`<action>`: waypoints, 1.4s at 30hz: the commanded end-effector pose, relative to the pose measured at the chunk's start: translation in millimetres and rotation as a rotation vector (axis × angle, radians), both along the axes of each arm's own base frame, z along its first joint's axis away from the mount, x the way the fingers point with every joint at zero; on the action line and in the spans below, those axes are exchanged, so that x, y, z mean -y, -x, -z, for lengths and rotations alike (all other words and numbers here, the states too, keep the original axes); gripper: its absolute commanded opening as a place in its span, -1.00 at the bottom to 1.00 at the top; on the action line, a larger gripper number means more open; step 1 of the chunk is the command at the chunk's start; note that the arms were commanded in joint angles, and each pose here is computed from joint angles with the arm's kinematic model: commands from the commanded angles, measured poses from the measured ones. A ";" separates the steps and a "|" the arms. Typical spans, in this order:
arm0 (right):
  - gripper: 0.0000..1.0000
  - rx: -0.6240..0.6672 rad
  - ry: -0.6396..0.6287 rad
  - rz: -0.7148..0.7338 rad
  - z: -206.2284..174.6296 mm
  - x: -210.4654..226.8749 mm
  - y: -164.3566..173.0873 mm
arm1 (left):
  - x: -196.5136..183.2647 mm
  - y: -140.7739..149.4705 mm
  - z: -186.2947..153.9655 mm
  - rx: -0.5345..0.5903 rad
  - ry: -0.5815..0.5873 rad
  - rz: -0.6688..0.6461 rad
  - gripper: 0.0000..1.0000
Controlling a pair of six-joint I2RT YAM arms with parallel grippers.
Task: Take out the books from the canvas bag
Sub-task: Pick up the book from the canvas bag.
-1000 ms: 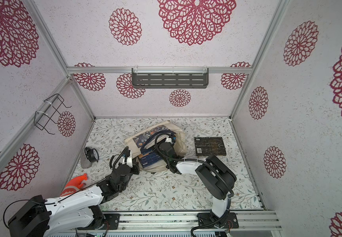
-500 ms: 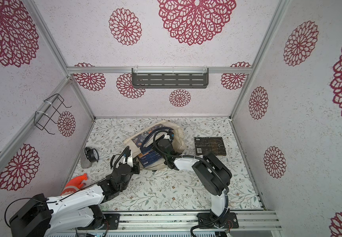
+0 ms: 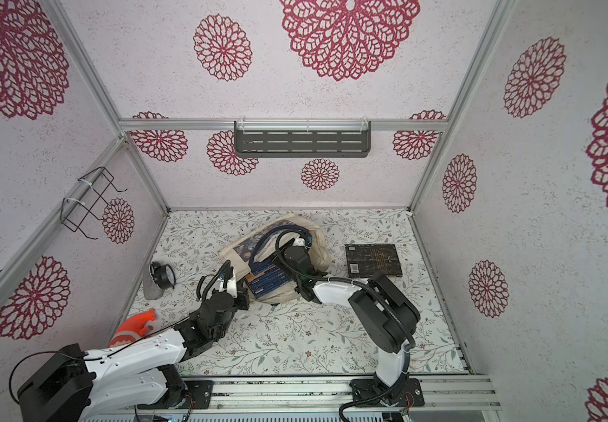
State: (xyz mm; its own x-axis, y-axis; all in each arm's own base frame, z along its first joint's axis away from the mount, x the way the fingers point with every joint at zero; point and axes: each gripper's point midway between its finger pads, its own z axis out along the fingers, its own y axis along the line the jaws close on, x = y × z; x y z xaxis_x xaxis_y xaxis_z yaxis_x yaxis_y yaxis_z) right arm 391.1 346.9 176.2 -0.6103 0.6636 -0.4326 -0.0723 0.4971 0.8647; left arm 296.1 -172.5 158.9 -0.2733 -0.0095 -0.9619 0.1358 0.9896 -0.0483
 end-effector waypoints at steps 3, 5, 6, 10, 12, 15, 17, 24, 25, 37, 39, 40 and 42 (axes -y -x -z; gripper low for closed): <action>-0.94 0.087 -0.075 0.014 -37.0 19.8 22.8 | 5.3 -3.7 -16.7 0.038 0.029 0.005 -1.00; -0.91 0.083 -0.066 0.016 -32.9 23.2 26.4 | 5.2 -3.5 -17.2 0.039 0.033 0.005 -1.00; -0.85 0.080 -0.064 0.012 -30.5 22.9 27.1 | 4.9 -3.3 -16.7 0.038 0.031 0.005 -1.00; -0.50 0.075 -0.078 -0.020 -21.7 16.3 28.5 | 4.3 -3.6 -16.6 0.039 0.030 0.000 -1.00; -0.34 0.061 -0.087 -0.023 -15.5 14.9 28.8 | 3.2 -3.5 -16.0 0.038 0.026 -0.003 -1.00; -0.19 0.057 -0.100 -0.018 -9.4 15.2 28.5 | 2.6 -3.6 -16.7 0.041 0.023 -0.006 -1.00; -0.14 0.056 -0.099 -0.009 -6.3 15.9 26.4 | 2.8 -3.5 -16.5 0.041 0.025 -0.005 -1.00; -0.07 0.070 -0.110 0.007 0.0 10.6 16.5 | 4.2 -4.5 -15.4 0.038 0.021 -0.002 -1.00; -0.08 0.070 -0.109 0.008 0.6 9.3 14.2 | 4.1 -4.3 -14.9 0.037 0.019 -0.003 -1.00; -0.92 0.093 -0.101 0.022 11.6 15.9 16.4 | 4.3 -3.6 -14.5 0.032 0.018 0.001 -1.00; -1.00 0.101 -0.112 0.018 9.8 21.5 22.6 | 4.0 -3.3 -15.3 0.033 0.024 0.000 -1.00; -1.00 0.103 -0.113 0.013 9.5 23.5 26.1 | 4.2 -3.5 -15.6 0.034 0.025 0.000 -1.00; -1.00 0.127 -0.114 0.002 3.1 29.3 33.9 | 4.7 -4.0 -15.6 0.033 0.024 0.000 -1.00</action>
